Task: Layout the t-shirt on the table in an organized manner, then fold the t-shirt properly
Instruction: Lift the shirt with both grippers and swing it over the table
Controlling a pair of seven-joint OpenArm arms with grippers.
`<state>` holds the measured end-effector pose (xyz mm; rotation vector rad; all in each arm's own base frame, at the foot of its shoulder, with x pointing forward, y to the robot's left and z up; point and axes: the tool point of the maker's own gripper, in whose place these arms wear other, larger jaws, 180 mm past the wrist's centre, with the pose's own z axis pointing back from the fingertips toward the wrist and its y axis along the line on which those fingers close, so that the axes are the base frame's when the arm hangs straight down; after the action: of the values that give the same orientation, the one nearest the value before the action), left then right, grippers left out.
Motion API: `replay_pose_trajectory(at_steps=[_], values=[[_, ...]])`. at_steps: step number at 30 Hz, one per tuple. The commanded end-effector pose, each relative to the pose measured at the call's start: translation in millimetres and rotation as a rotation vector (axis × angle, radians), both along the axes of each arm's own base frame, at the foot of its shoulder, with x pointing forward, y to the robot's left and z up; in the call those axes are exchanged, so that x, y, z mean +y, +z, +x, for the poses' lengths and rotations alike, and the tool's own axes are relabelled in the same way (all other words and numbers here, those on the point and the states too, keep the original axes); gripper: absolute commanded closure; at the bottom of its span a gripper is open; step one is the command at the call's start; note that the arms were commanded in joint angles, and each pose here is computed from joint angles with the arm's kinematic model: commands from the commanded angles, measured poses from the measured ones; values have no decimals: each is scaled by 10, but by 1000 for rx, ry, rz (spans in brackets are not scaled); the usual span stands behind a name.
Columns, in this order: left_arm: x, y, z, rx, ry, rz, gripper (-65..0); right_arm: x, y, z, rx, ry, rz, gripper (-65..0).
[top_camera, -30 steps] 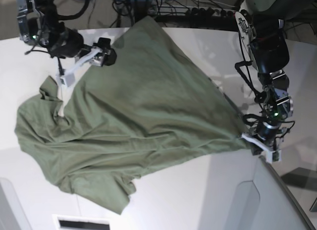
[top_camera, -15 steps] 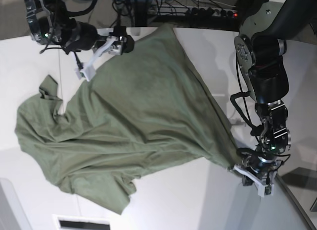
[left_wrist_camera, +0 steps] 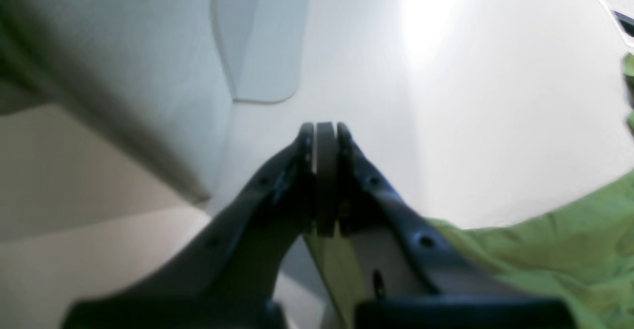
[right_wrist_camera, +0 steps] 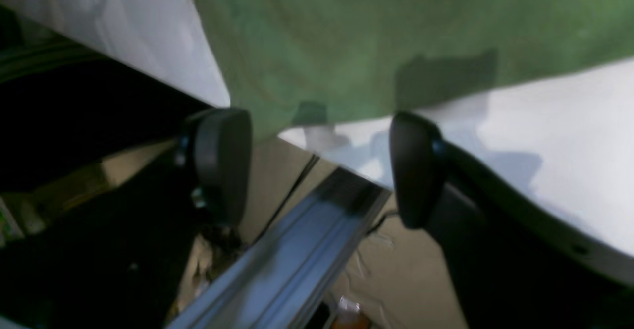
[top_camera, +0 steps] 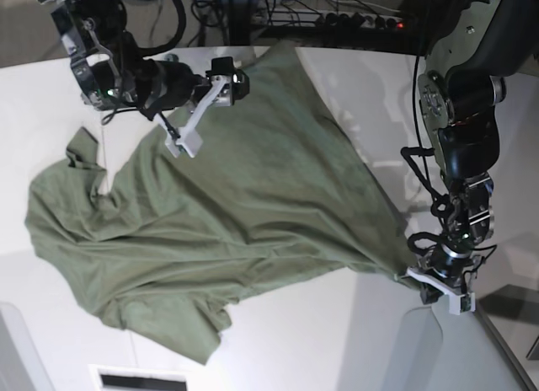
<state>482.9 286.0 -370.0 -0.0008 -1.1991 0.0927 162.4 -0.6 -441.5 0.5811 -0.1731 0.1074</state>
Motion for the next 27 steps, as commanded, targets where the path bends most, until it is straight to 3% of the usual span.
replay_pose_trajectory(at_steps=[1,4,8,10,13,17,20,22,27], values=[[84,411,214,-111,11,13,0,48,38,-2,-6,14,20,-362],[97,456,235,-122,14,14,0,79,37,-28,-2,20,25,-290],[130,623,329,-153,17,19,-117,73,32,-35,-1,20,23,-93],[202,671,330,-159,25,29,-153,67,28,-43,1,20,22,-27],[224,776,376,-181,31,25,-188,67,25,-52,3,21,21,-12],[147,678,292,-151,12,35,-171,61,21,-55,4,20,20,-9],[-287,467,125,-86,-54,29,-95,11,9,-31,1,11,8,-9],[-763,304,-92,-40,-179,45,0,-86,-15,-17,-6,11,-16,-9],[-1843,-35,-776,29,-454,79,0,-287,-21,94,-18,-44,-41,-9]])
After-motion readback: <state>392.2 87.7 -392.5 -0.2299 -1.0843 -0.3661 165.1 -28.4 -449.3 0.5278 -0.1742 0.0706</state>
